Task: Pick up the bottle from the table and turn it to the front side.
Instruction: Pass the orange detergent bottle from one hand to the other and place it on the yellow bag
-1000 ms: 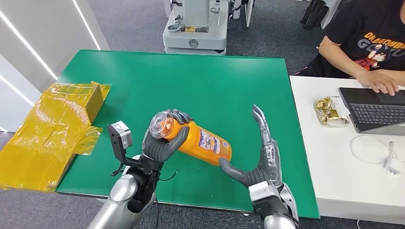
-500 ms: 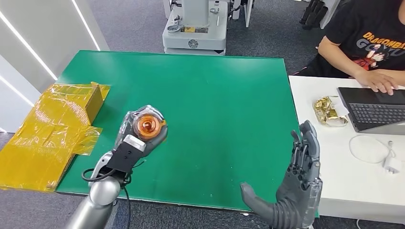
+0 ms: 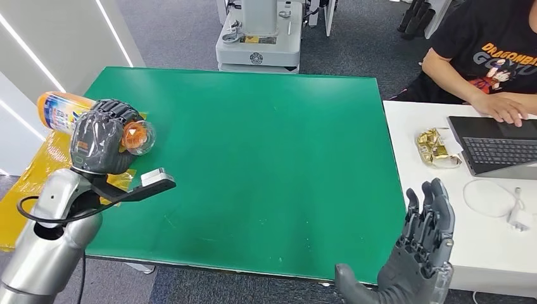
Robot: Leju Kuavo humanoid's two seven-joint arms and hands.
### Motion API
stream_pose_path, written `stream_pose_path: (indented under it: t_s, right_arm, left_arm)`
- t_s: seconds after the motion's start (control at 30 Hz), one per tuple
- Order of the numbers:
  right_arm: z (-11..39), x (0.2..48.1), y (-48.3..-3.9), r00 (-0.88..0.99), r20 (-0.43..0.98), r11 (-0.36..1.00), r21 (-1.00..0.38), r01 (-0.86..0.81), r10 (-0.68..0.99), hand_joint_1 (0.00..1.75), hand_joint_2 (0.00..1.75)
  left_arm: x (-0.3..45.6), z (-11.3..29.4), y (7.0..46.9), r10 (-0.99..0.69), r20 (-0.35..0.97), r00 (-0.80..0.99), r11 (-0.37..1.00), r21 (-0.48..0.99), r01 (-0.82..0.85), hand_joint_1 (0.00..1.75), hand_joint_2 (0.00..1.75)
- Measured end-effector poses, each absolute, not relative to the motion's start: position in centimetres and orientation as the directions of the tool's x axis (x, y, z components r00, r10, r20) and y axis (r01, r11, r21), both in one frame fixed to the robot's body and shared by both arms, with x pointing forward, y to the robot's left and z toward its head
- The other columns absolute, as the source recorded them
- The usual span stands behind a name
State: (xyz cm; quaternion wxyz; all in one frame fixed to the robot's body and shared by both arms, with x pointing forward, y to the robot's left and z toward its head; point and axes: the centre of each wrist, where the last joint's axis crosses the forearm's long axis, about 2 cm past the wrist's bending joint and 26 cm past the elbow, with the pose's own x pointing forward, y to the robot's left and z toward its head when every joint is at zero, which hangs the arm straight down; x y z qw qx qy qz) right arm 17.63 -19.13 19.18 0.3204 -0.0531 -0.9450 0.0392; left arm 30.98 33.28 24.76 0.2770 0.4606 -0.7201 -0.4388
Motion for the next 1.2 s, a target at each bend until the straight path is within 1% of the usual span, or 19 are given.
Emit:
stream_pose_path:
  t_s: [0.1,0.2,0.37,0.57,0.8,1.2]
  right_arm:
    - [19.1,17.4,-19.1,-0.788,0.604,0.992,-0.102,0.070,0.118,0.00,1.75]
    - [19.1,17.3,-19.1,-0.789,0.605,0.994,-0.099,0.053,0.102,0.00,1.75]
    - [19.3,17.3,-19.0,-0.791,0.607,0.994,-0.106,0.008,0.071,0.00,1.75]
    - [19.9,17.3,-18.9,-0.793,0.607,0.993,-0.117,-0.017,0.058,0.00,1.75]
    - [20.1,17.3,-19.0,-0.802,0.596,0.991,-0.127,-0.043,0.042,0.00,1.75]
    - [20.2,17.3,-19.1,-0.806,0.590,0.989,-0.145,-0.039,0.055,0.00,1.75]
  left_arm:
    - [31.7,25.4,34.4,-0.916,-0.057,-0.397,0.121,0.905,-0.409,1.75,1.75]
    - [32.5,25.2,34.7,-0.922,-0.110,-0.371,0.018,0.946,-0.324,1.75,1.75]
    - [34.3,22.4,34.6,-0.911,-0.206,-0.358,-0.169,0.977,-0.132,1.75,1.75]
    - [35.5,19.0,35.0,-0.906,-0.263,-0.332,-0.295,0.954,0.051,1.75,1.75]
    - [37.4,16.9,37.3,-0.911,-0.310,-0.273,-0.370,0.905,0.210,1.75,1.75]
    - [39.1,15.5,38.7,-0.911,-0.344,-0.226,-0.404,0.857,0.321,1.75,1.75]
